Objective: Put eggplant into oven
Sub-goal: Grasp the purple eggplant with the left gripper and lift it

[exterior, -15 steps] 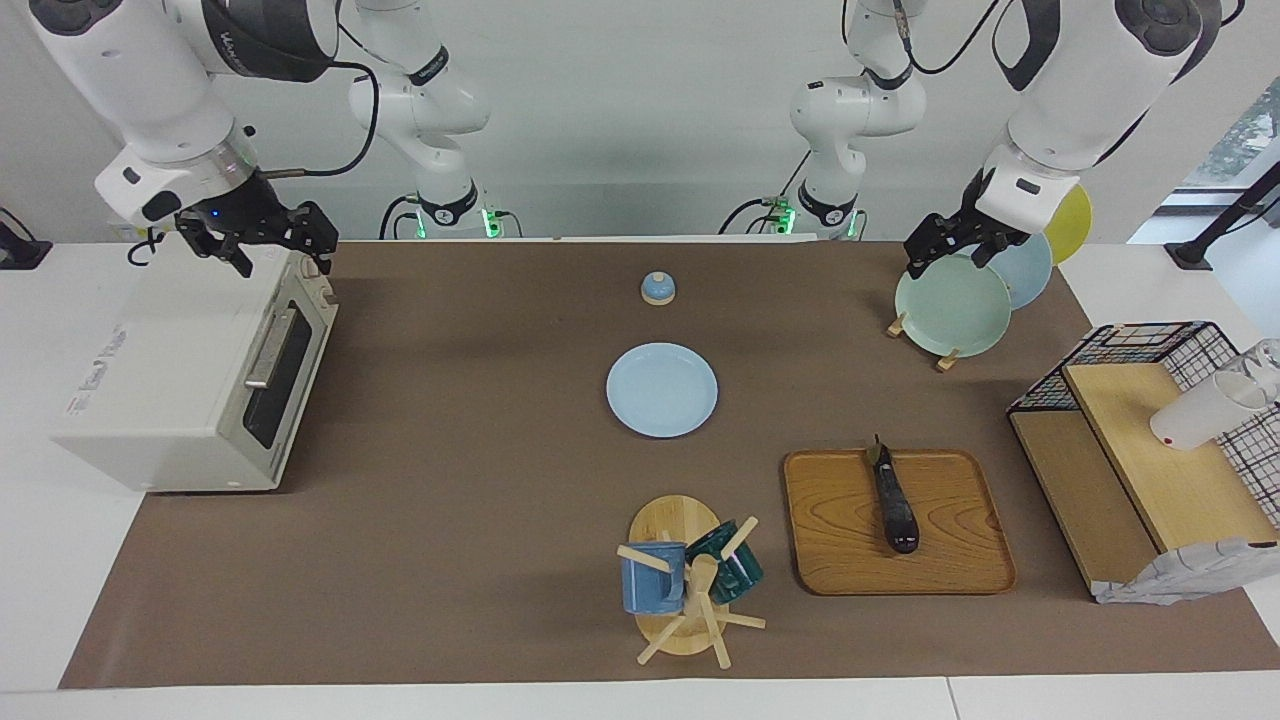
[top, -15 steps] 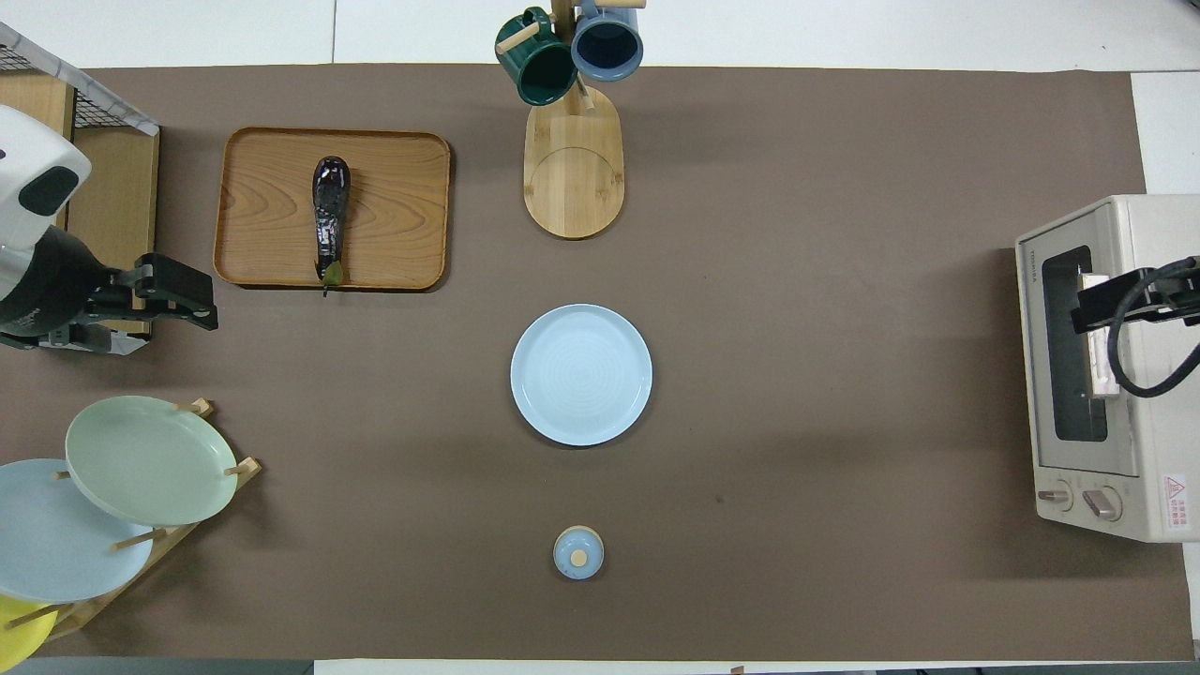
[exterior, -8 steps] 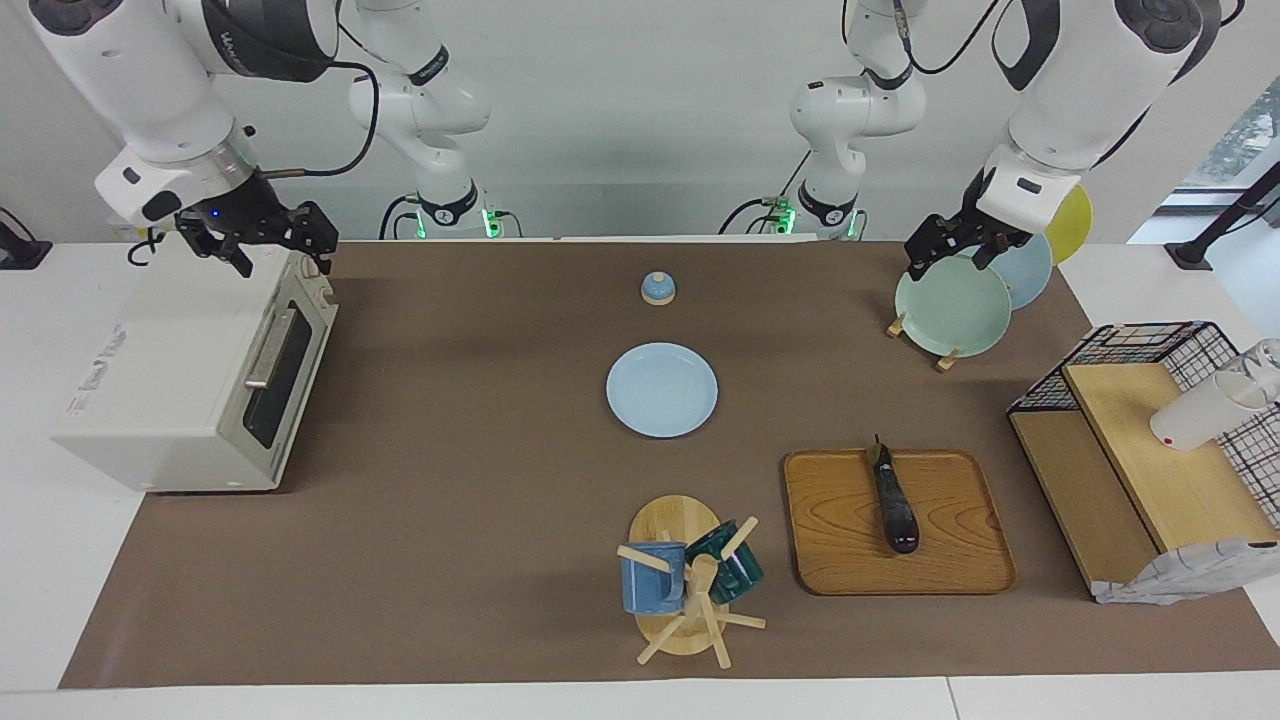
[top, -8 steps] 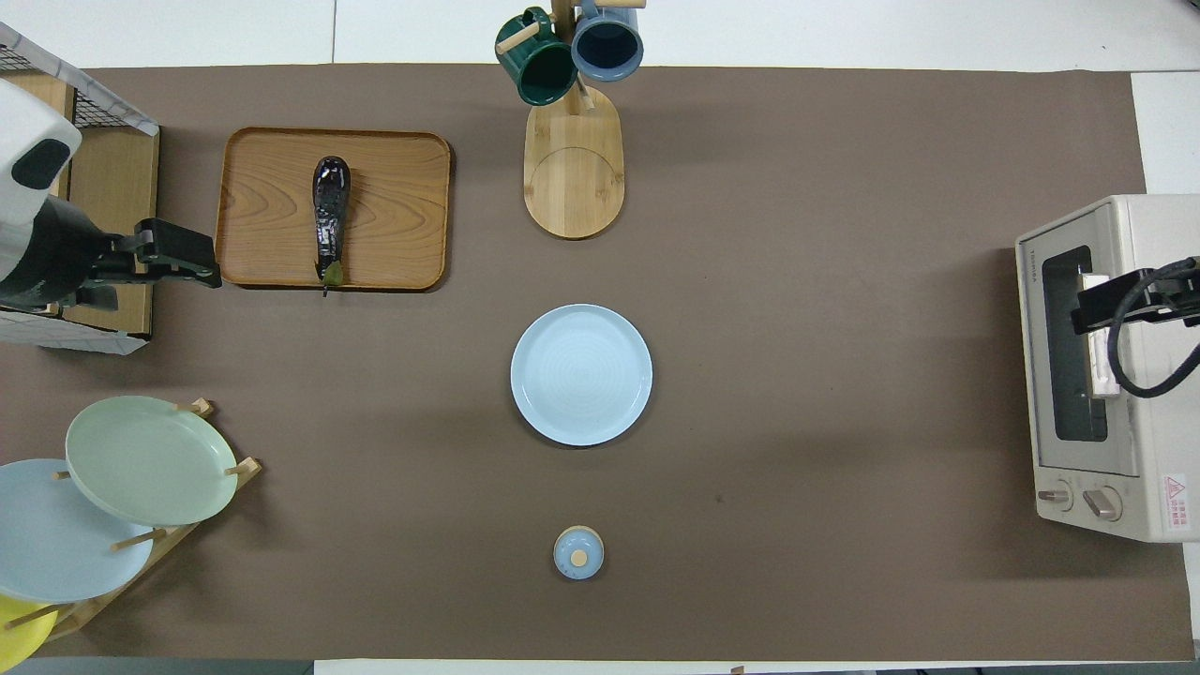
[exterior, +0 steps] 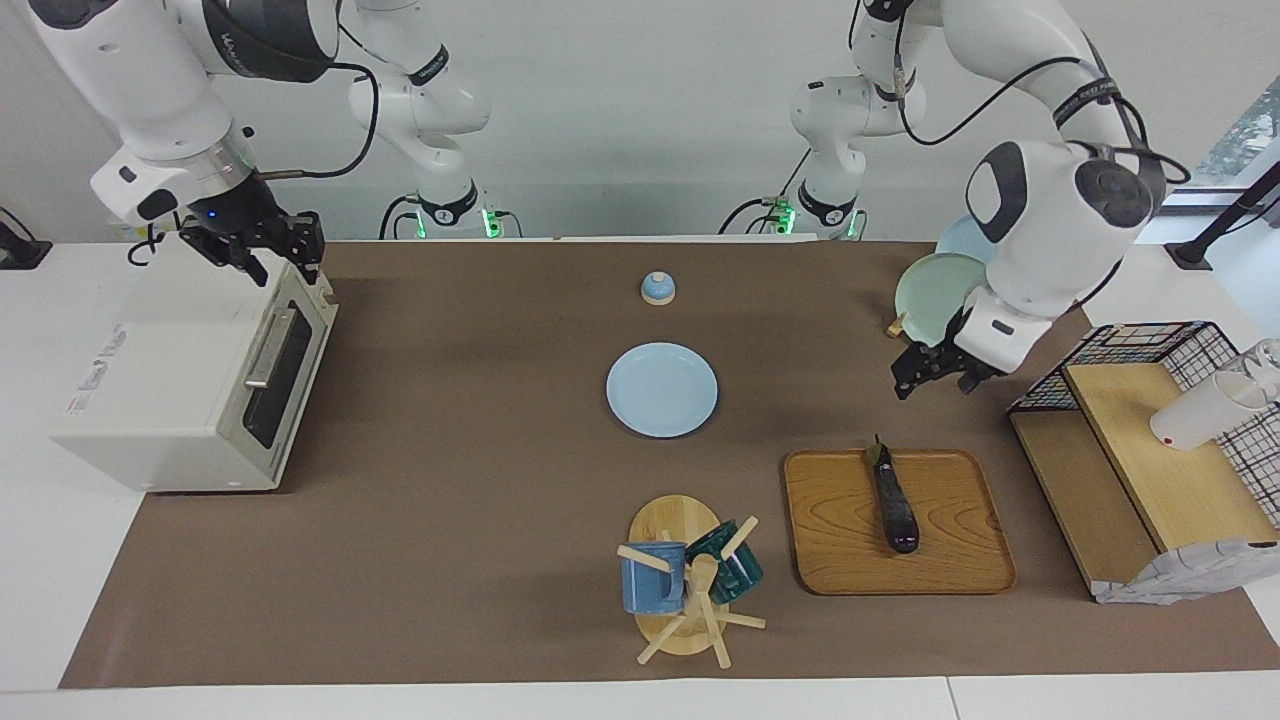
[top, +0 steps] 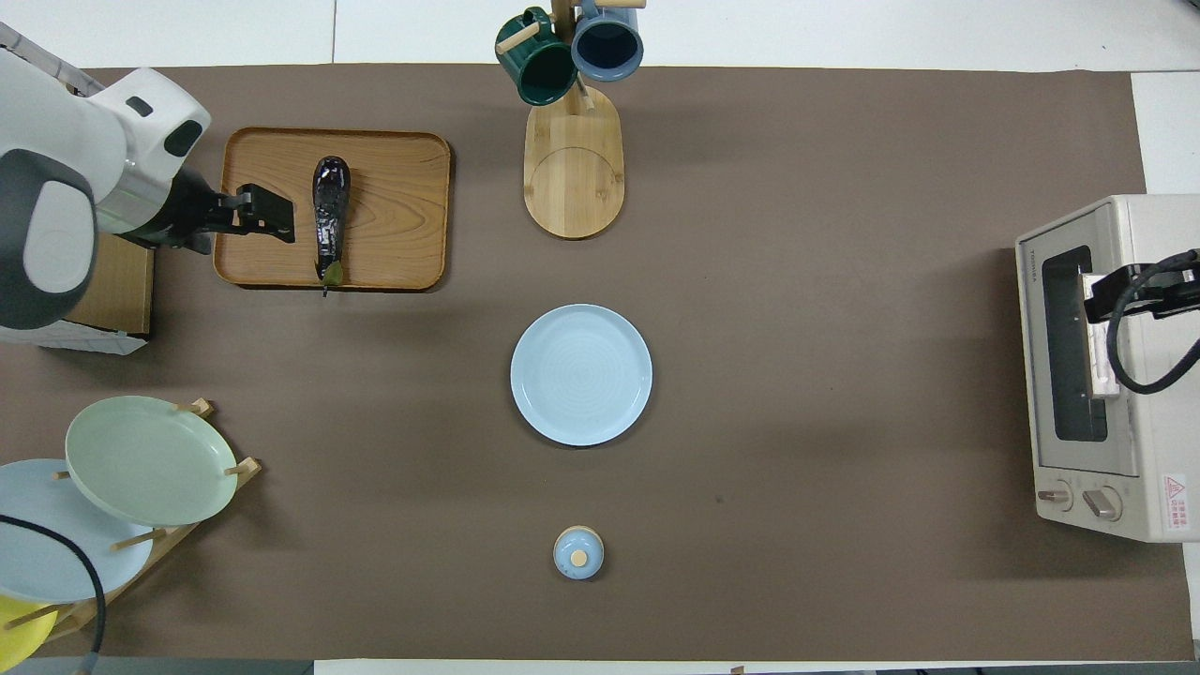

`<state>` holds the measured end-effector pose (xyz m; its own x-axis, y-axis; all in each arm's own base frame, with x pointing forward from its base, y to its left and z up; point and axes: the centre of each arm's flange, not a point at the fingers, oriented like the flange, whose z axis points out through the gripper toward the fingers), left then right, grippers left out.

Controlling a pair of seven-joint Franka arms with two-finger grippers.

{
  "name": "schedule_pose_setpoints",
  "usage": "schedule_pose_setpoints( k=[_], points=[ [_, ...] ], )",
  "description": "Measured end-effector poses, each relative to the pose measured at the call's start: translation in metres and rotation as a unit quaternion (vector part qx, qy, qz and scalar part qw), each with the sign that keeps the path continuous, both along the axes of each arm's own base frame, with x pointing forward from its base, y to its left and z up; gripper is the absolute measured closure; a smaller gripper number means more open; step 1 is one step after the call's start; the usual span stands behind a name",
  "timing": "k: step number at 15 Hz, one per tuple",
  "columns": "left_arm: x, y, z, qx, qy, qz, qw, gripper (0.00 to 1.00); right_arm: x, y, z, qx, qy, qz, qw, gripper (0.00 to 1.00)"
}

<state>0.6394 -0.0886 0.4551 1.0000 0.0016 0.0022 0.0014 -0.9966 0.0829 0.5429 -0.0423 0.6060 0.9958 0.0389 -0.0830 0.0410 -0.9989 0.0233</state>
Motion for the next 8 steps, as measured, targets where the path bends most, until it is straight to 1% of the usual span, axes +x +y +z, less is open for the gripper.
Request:
schedule_pose_setpoints(
  k=[1, 2, 4, 5, 8],
  points=[
    [0.008, 0.001, -0.019, -0.002, 0.0, -0.007, 1.0, 0.0, 0.0, 0.0, -0.001, 0.0, 0.001, 0.0, 1.0, 0.6],
    [0.015, 0.001, -0.035, -0.003, -0.001, -0.013, 1.0, 0.0, 0.0, -0.002, -0.003, -0.001, 0.003, -0.001, 1.0, 0.74],
    [0.027, 0.0, -0.058, -0.003, -0.006, -0.022, 1.0, 0.0, 0.0, -0.007, -0.008, -0.005, 0.0, -0.004, 1.0, 0.93],
    [0.033, -0.001, -0.066, -0.002, -0.008, -0.024, 1.0, 0.0, 0.002, -0.012, -0.013, -0.007, -0.007, -0.009, 1.0, 0.99],
    [0.055, -0.001, -0.082, -0.005, -0.013, -0.025, 1.0, 0.0, 0.001, -0.038, -0.038, -0.008, -0.02, -0.03, 0.999, 0.99]
  ],
)
